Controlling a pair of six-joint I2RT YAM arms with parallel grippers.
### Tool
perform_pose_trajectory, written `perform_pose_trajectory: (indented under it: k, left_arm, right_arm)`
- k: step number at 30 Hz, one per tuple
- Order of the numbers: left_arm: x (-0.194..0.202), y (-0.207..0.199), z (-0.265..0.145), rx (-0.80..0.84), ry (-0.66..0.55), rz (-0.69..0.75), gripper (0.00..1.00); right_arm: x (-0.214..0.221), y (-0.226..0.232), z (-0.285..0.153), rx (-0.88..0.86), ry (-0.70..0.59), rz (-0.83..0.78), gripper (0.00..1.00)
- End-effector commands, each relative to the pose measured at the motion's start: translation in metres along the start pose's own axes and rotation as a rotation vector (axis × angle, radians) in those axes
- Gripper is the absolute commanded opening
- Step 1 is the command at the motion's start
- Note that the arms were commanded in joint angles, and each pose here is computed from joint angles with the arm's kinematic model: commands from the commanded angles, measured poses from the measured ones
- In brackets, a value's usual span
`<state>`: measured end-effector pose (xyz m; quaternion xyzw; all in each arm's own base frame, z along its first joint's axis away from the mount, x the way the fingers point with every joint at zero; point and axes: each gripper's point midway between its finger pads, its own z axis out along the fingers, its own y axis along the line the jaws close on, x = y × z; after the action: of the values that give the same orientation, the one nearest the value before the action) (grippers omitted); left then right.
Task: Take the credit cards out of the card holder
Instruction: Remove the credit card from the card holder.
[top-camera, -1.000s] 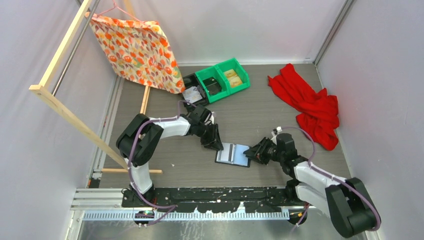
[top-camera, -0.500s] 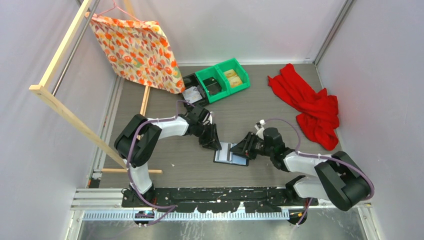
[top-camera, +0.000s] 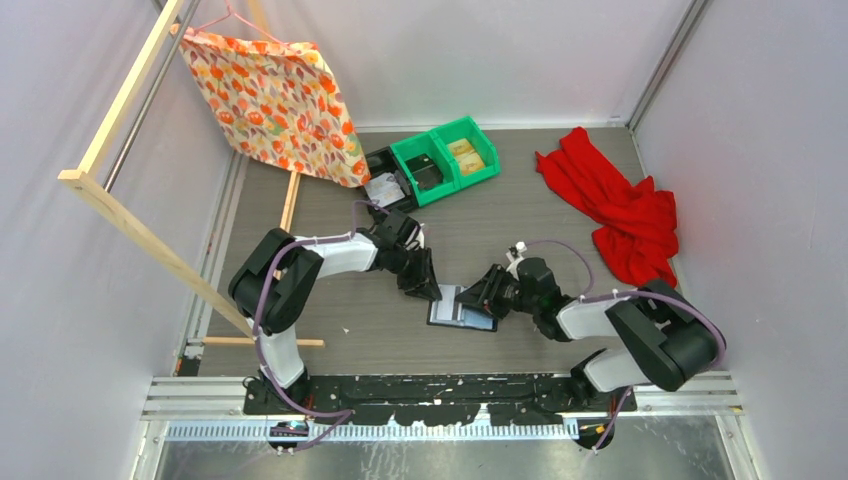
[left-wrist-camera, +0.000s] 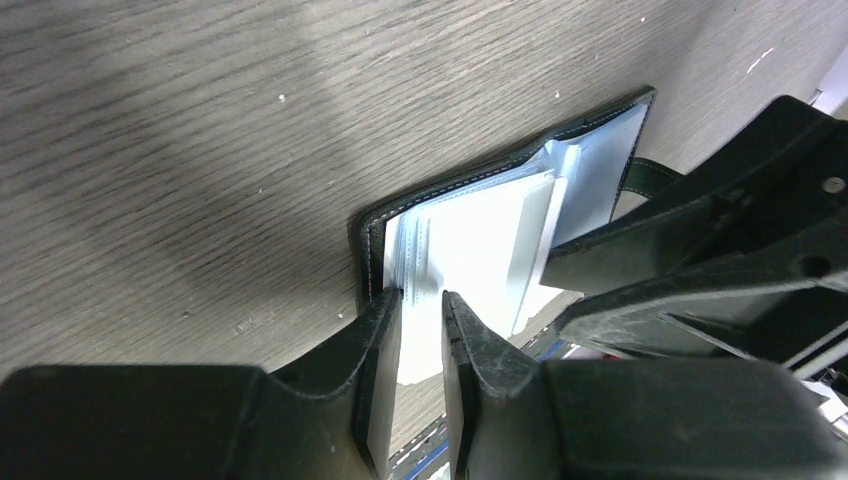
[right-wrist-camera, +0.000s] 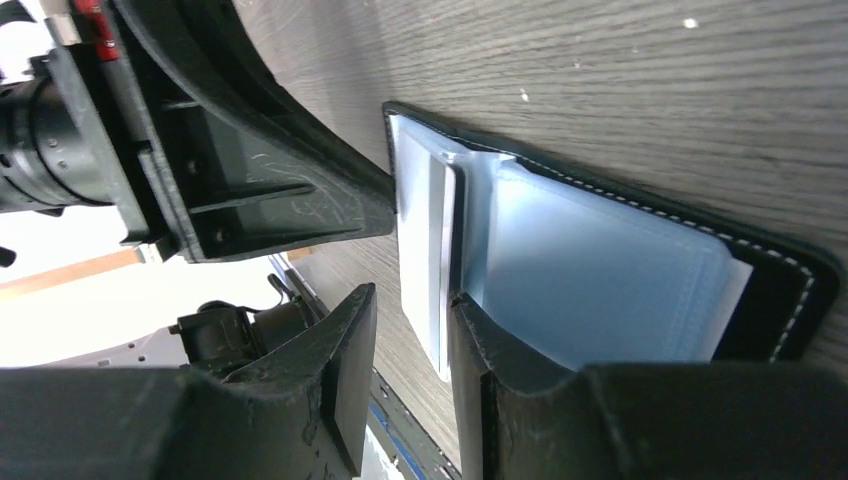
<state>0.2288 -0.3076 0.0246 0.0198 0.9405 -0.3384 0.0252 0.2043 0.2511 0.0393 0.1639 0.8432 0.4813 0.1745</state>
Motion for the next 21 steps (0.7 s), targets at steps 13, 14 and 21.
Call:
perform_pose_trajectory:
  k: [13, 14, 21]
  left_arm:
    - [0.016, 0.071, 0.008, -0.263, 0.032, -0.035, 0.06]
    - [0.016, 0.072, 0.009, -0.264, 0.033, -0.036, 0.05]
    - [0.018, 0.074, 0.01, -0.265, 0.037, -0.037, 0.01]
  right_arm:
    - [-0.009, -0.006, 0.011, -0.018, -0.052, -0.008, 0.33]
    - [-0.009, -0.008, 0.012, -0.019, -0.052, 0.002, 0.32]
    - [-0.007, -0.014, 0.01, -0.019, -0.066, 0.035, 0.18]
